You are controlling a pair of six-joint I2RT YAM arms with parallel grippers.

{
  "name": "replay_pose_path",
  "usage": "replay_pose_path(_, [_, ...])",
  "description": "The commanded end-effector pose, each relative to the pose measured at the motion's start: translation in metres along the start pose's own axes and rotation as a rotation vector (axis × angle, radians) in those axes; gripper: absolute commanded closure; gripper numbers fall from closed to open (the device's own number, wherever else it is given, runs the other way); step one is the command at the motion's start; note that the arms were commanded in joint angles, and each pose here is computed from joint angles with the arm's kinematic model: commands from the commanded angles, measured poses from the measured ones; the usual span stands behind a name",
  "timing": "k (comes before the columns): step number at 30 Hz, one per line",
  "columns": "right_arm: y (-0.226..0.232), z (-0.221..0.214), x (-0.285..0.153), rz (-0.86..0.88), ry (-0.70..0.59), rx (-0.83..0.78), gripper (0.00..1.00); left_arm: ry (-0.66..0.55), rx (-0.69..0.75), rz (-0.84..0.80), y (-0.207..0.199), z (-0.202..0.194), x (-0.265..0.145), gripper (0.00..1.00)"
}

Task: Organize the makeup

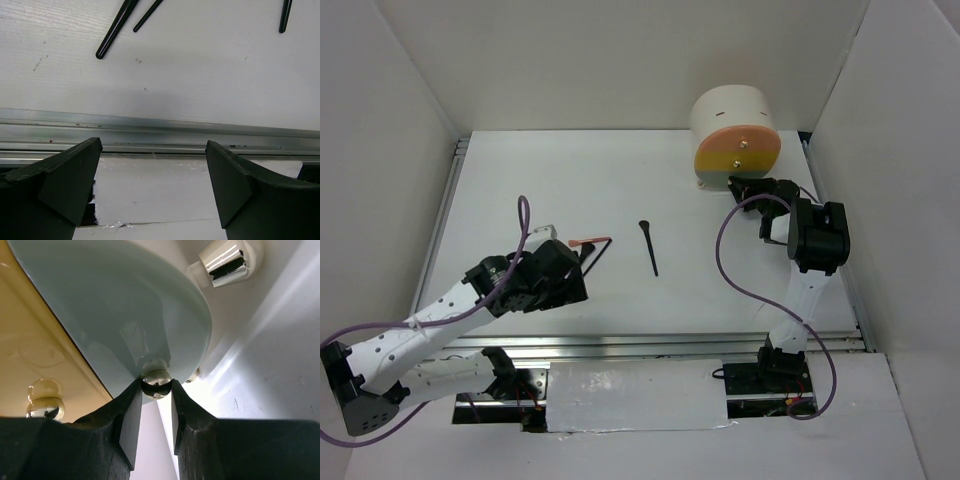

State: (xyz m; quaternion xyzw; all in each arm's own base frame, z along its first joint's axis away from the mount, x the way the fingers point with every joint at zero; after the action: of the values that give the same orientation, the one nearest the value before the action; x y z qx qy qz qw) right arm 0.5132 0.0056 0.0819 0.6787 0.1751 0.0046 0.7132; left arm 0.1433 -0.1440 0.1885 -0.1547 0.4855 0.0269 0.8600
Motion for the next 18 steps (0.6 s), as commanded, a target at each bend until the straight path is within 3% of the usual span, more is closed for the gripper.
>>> replay_pose_path(1, [0.005,0.005,-0.006,0.008,-0.038,-0.017,0.76,-0.023,-0.012,-0.03,-0.01,0.009,-0.005,0.01])
replay_pose_path(18, [-0.014,-0.028,-0.071,-0.033,-0.021,0.002,0.78,-0.037,0.034,-0.056,-0.026,0.016,0.003,0.01])
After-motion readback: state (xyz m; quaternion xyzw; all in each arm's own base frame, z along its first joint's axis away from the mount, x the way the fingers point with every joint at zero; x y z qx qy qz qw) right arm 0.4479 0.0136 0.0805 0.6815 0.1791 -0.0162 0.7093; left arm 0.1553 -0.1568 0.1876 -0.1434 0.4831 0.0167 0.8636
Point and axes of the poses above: each gripper's point midway between its finger pads, its own x axis out along the fingers, its own y axis along the line the jaws close on, z = x × y, the point moved 3 cm from there along -x, back along the fingers, and after that the axes turned 1 degree about -x, right-handed, at the moved point
